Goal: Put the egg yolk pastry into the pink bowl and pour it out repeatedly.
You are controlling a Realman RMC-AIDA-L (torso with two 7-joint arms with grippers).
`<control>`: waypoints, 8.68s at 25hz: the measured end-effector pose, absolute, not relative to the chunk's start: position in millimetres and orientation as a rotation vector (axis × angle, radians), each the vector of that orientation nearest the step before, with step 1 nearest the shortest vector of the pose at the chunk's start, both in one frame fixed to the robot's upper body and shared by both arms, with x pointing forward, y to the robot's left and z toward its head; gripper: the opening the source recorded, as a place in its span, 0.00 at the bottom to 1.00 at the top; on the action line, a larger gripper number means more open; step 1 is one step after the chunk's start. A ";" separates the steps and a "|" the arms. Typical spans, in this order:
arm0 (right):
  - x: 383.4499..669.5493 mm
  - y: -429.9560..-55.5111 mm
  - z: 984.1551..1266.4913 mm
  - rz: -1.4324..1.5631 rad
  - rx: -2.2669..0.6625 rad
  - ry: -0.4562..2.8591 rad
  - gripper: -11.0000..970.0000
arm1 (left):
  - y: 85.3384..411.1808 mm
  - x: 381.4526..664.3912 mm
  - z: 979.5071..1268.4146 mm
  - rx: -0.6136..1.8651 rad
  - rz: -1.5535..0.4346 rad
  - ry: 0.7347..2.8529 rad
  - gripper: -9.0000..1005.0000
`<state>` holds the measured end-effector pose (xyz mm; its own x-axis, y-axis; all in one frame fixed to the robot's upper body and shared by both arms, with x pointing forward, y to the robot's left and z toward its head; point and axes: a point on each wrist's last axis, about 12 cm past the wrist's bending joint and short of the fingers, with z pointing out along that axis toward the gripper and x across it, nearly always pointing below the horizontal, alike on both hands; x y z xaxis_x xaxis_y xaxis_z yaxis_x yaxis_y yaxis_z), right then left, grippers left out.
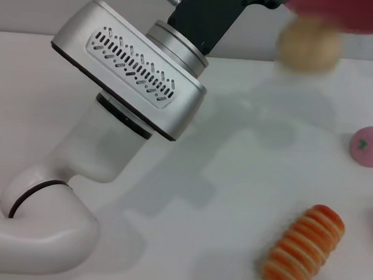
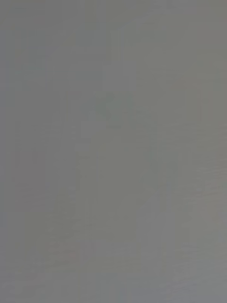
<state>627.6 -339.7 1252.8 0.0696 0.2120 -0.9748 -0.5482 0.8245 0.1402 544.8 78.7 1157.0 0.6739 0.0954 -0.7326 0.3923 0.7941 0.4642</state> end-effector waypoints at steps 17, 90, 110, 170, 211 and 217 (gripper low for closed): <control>624.6 -339.3 1255.9 0.586 -0.307 1.375 0.52 | 75.5 561.4 1154.9 0.685 -0.185 0.926 0.05; 610.8 -163.1 1129.3 0.575 -1.376 2.561 0.47 | 174.2 681.5 1166.5 0.668 -0.311 2.210 0.05; 614.6 -154.9 1110.4 0.498 -1.369 2.578 0.45 | 178.7 679.9 1162.9 0.674 -0.301 2.212 0.05; 616.7 -166.9 1276.0 0.624 -1.327 1.818 0.09 | 167.4 671.0 1169.6 0.819 -0.335 2.311 0.05; 598.5 -363.6 1218.3 0.389 -0.227 1.220 0.51 | 90.5 656.2 1159.7 0.790 -0.241 1.758 0.05; 593.8 -380.8 1198.6 0.413 -0.107 1.242 0.51 | 70.3 633.0 1149.6 0.779 -0.205 1.549 0.05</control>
